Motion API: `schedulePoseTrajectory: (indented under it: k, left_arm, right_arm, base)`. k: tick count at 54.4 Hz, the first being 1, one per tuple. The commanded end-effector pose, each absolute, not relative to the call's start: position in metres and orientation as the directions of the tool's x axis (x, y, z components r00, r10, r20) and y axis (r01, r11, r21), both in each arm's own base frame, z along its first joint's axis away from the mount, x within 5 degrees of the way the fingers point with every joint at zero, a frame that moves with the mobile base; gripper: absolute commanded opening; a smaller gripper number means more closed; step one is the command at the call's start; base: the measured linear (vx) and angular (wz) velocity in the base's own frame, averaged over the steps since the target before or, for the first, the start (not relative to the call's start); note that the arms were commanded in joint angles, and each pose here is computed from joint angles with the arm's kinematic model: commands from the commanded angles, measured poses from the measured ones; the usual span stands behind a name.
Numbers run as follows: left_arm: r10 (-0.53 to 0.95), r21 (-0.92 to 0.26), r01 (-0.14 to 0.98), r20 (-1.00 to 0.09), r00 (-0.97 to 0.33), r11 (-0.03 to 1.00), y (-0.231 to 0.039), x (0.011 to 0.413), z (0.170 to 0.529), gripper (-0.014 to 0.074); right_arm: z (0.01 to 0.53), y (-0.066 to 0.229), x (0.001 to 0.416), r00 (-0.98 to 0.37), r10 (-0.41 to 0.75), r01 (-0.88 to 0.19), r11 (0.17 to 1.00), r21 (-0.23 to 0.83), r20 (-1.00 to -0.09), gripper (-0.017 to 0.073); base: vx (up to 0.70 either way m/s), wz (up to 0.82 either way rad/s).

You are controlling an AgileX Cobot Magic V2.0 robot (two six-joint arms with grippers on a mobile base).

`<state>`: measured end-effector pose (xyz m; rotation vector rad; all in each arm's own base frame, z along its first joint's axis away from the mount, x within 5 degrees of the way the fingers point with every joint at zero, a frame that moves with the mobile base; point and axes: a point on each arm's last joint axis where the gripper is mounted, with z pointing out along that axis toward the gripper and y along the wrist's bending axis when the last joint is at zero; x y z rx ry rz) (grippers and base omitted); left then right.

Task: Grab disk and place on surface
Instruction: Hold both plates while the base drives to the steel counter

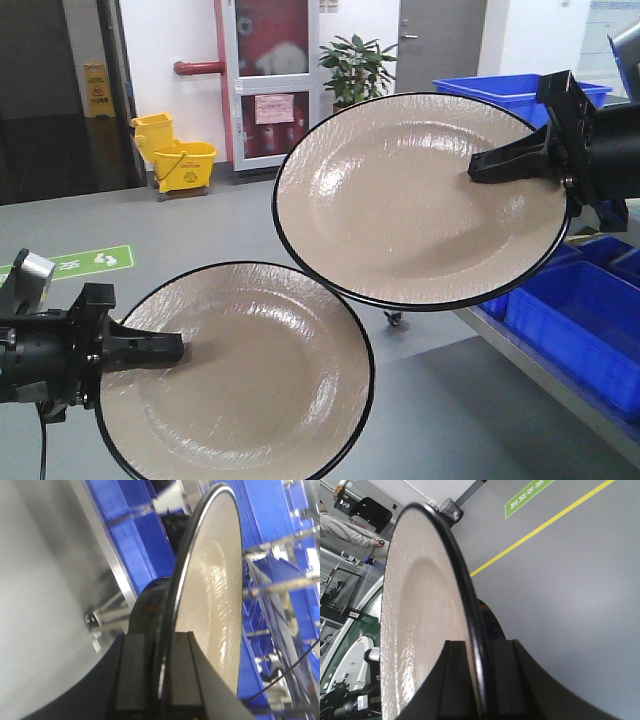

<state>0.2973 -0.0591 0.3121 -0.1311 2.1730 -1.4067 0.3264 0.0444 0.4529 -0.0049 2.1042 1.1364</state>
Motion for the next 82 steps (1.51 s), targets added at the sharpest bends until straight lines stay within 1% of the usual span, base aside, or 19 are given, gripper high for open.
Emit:
schedulePoseTrajectory:
  k: [1, 24, 41, 63, 82]
  left_arm:
    - [-0.42, -0.908, 0.268, -0.391, -0.819, 0.323, -0.0629, 0.2908, 0.3455, -0.0001]
    - [-0.42, -0.908, 0.268, -0.391, -0.819, 0.323, -0.0629, 0.2908, 0.3455, -0.0001]
    - [-0.42, -0.908, 0.268, -0.391, -0.819, 0.323, -0.0629, 0.2908, 0.3455, -0.0001]
    - [-0.42, -0.908, 0.268, -0.391, -0.819, 0.323, -0.0629, 0.2908, 0.3455, -0.0001]
    - [-0.42, -0.908, 0.268, -0.391, -0.819, 0.323, -0.0629, 0.2908, 0.3455, -0.0001]
  right_arm:
    - [0.4898, 0.0473, 0.3098, -0.649, 0.41, -0.404, 0.528, 0.747, -0.641, -0.0002]
    - [0.4898, 0.0473, 0.3098, -0.649, 0.41, -0.404, 0.528, 0.747, -0.641, -0.0002]
    - [0.4898, 0.0473, 0.3098, -0.649, 0.41, -0.404, 0.528, 0.747, -0.641, -0.0002]
    - [0.4898, 0.0473, 0.3098, -0.649, 0.41, -0.404, 0.528, 0.747, -0.641, -0.0002]
    - [0.4898, 0.0473, 0.3098, -0.649, 0.41, -0.404, 0.528, 0.747, -0.641, -0.0002]
  base:
    - [0.31, 0.18]
    - [0.34, 0.16]
    - [0.39, 0.01]
    - [0.41, -0.18]
    - [0.41, -0.37]
